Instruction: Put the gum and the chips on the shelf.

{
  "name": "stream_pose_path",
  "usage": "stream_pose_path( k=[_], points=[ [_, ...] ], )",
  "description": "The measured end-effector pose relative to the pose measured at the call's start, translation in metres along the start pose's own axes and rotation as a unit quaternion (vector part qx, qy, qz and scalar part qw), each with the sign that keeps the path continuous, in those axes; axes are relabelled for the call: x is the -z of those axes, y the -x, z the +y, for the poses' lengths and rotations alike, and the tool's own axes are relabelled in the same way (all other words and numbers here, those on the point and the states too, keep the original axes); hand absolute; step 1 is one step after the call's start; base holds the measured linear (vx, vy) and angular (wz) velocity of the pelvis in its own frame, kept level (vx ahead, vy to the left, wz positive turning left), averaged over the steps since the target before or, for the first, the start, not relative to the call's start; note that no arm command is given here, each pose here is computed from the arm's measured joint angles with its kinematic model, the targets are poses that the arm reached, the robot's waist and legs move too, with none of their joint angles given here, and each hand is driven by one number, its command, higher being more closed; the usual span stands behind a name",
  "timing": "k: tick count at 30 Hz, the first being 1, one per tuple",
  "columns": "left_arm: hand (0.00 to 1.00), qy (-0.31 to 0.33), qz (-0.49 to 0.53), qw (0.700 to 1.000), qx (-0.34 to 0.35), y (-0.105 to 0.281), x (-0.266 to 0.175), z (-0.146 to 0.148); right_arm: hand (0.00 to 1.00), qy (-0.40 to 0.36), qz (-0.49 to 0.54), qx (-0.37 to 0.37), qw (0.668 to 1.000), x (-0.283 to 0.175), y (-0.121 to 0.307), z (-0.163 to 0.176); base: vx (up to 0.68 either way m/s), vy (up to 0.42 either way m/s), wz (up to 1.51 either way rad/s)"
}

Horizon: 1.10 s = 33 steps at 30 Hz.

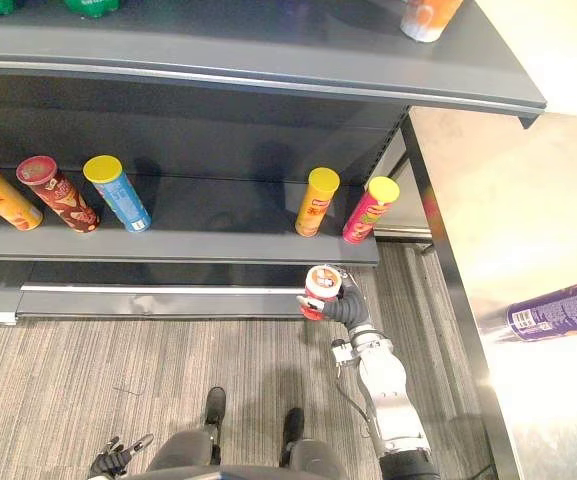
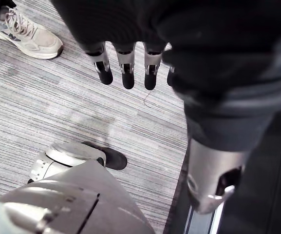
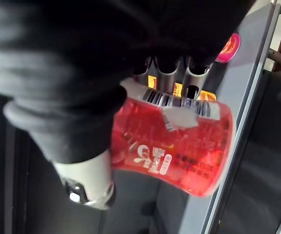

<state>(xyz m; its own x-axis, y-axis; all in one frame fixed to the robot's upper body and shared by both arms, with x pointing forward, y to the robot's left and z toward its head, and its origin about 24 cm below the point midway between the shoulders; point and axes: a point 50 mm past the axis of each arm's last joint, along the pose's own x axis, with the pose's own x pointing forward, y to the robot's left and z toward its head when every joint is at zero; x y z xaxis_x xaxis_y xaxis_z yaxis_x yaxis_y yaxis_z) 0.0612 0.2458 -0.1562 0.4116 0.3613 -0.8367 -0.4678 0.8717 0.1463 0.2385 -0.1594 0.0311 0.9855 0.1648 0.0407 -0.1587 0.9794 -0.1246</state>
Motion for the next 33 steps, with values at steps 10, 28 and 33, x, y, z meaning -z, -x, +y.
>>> stream_pose_path(
  k=[10, 28, 33],
  points=[
    [0.0, -0.01, -0.013, 1.0, 0.01, -0.001, -0.007, -0.008, 1.0, 0.014, -0.034, -0.003, 0.999, -0.016, -0.015, 0.007, -0.02, -0.011, 0.34],
    [0.0, -0.015, 0.011, 1.0, 0.003, 0.002, 0.006, -0.001, 1.0, 0.043, -0.238, 0.018, 0.97, -0.123, -0.06, -0.009, 0.0, 0.002, -0.04],
    [0.0, -0.017, 0.022, 1.0, 0.003, 0.004, 0.01, 0.0, 1.0, 0.033, -0.25, 0.011, 0.968, -0.132, -0.064, -0.011, 0.0, -0.024, -0.15]
  ],
)
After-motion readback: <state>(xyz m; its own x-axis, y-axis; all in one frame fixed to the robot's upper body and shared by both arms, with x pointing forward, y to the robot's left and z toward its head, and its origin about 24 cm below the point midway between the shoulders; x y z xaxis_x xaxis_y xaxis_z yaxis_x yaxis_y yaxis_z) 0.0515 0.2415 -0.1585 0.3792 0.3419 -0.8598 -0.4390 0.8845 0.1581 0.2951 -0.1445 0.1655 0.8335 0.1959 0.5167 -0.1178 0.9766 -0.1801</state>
